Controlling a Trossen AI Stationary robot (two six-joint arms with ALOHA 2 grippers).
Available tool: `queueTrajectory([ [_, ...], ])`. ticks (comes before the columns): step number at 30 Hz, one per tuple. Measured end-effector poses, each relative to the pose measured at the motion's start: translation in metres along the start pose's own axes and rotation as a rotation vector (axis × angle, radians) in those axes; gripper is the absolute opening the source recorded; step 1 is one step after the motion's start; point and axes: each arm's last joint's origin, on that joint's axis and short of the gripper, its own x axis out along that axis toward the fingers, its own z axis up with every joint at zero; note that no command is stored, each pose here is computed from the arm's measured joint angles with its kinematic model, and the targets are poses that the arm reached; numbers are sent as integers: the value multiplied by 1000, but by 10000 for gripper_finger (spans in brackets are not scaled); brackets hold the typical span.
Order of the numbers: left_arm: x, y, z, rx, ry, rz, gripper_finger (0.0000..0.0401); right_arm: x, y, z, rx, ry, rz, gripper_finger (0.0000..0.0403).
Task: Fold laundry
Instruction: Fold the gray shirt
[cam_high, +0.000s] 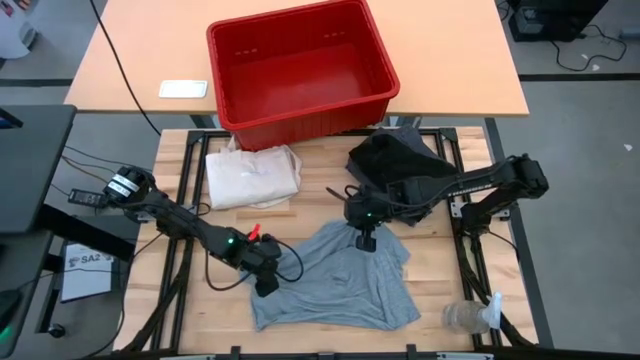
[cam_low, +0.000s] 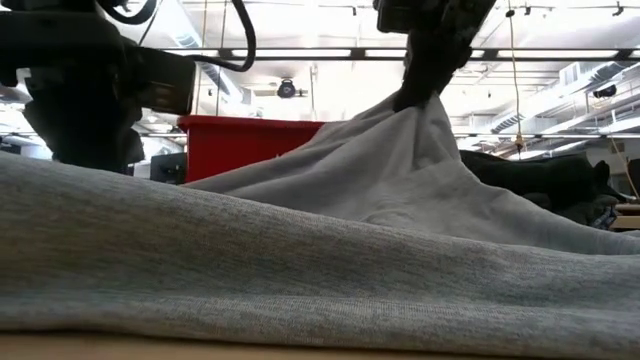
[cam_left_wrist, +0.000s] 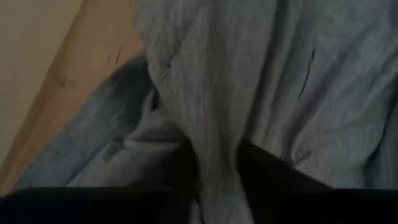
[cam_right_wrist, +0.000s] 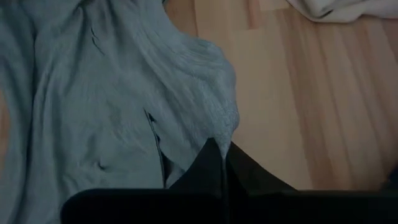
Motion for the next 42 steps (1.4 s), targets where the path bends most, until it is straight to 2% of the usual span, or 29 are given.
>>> queueTrajectory([
  [3,0,0,0,30,2,-8,29,-6,4,-3,13,1,-13,2],
  [5,0,-1,1,12,16,-32,13,-13,6,-5,27,-2,-21,2],
  [8,-5,-1,1,-38,31,-49,9,-25,9,-9,56,-12,-27,2],
  [11,-19,-7,6,-38,24,-41,5,-42,11,-14,92,-29,-35,2],
  [15,-49,-12,19,27,-24,59,3,-66,11,-22,113,-68,-90,2],
  [21,-106,-14,50,164,-81,273,2,-104,3,-32,195,-180,-124,2],
  [25,-144,-11,71,193,-119,346,1,-130,-2,-35,253,-274,-126,2],
  [32,-199,-3,94,221,-213,440,1,-178,-7,-29,251,-452,-182,3],
  [34,-213,-1,100,214,-244,429,1,-191,-8,-25,237,-492,-177,3],
  [38,-247,-7,116,160,-385,296,1,-209,-6,-16,188,-528,-144,3],
  [42,-264,-5,119,183,-436,322,1,-216,-4,-13,165,-536,-174,3],
])
